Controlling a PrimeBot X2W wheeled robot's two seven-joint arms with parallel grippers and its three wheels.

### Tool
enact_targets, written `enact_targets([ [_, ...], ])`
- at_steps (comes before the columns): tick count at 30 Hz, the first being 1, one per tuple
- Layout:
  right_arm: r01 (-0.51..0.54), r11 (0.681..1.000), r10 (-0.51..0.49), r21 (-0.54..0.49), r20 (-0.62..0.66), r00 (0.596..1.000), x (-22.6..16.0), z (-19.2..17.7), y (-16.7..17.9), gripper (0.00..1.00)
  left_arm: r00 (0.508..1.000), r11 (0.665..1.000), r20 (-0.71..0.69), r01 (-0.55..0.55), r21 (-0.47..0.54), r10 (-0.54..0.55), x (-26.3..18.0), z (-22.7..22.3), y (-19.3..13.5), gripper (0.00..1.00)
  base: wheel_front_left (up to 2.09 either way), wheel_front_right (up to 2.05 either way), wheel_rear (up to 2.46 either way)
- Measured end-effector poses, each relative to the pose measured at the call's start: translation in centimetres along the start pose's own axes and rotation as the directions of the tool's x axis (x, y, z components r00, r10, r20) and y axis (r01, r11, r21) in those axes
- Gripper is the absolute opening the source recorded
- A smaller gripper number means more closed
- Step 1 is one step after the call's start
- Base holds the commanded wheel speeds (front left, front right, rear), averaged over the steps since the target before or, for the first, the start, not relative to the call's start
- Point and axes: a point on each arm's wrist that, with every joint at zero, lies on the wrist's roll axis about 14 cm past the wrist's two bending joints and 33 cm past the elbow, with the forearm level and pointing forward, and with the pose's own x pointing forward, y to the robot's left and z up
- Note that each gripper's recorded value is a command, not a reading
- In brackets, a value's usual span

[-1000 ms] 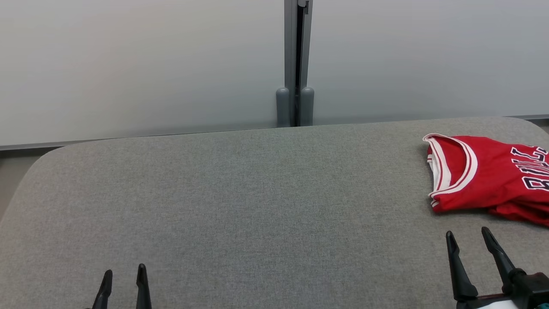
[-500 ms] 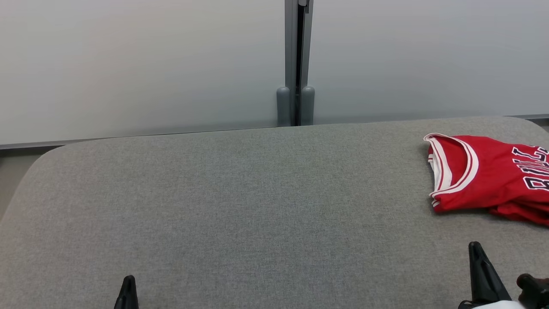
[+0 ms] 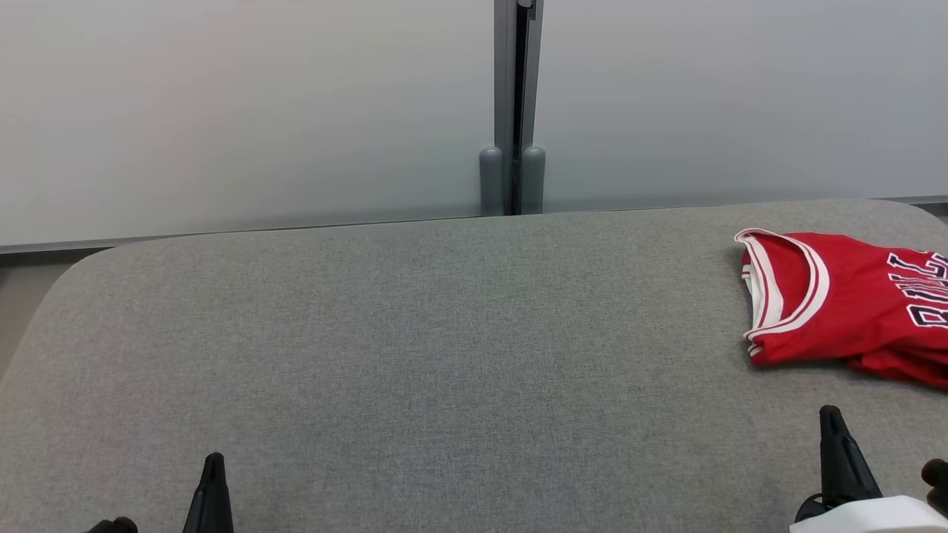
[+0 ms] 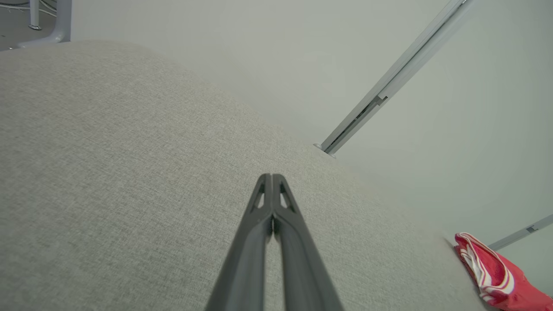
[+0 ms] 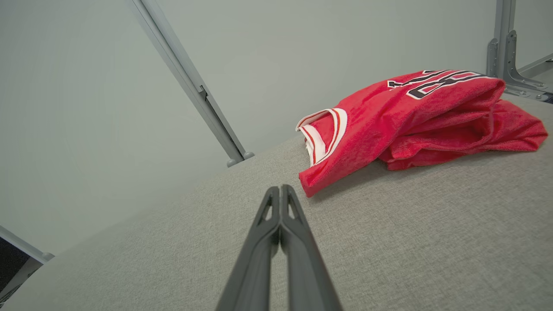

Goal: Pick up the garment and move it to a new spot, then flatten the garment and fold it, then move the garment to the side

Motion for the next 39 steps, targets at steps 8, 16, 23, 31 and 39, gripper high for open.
enact_targets([
  [8,0.014,0.992,-0.014,0.127,-0.004,1.000,0.5,0.1,-0.1,0.00,1.000,0.994,-0.004,0.001,-0.111,-0.001,0.7,0.4,-0.2,0.00,0.00,0.00,0.00],
  [16,0.022,0.970,-0.020,0.243,-0.013,1.000,1.0,0.2,-0.1,0.00,1.000,0.977,-0.003,0.009,-0.214,-0.010,1.3,0.9,-0.5,0.00,0.00,0.00,0.00],
  [23,0.025,0.942,-0.021,0.334,-0.016,1.000,1.4,0.3,-0.1,0.00,1.000,0.956,-0.005,0.014,-0.293,-0.016,1.8,1.2,-0.8,0.00,0.00,0.00,0.00],
  [31,0.024,0.903,-0.018,0.429,-0.020,1.000,1.9,0.5,0.1,0.00,1.000,0.925,-0.005,0.022,-0.379,-0.026,2.3,1.6,-1.0,0.00,0.00,0.00,0.00],
  [39,0.021,0.859,-0.011,0.512,-0.024,1.000,2.3,0.6,0.3,0.00,0.999,0.891,-0.002,0.035,-0.452,-0.040,2.7,2.0,-1.3,0.00,0.00,0.00,0.00],
])
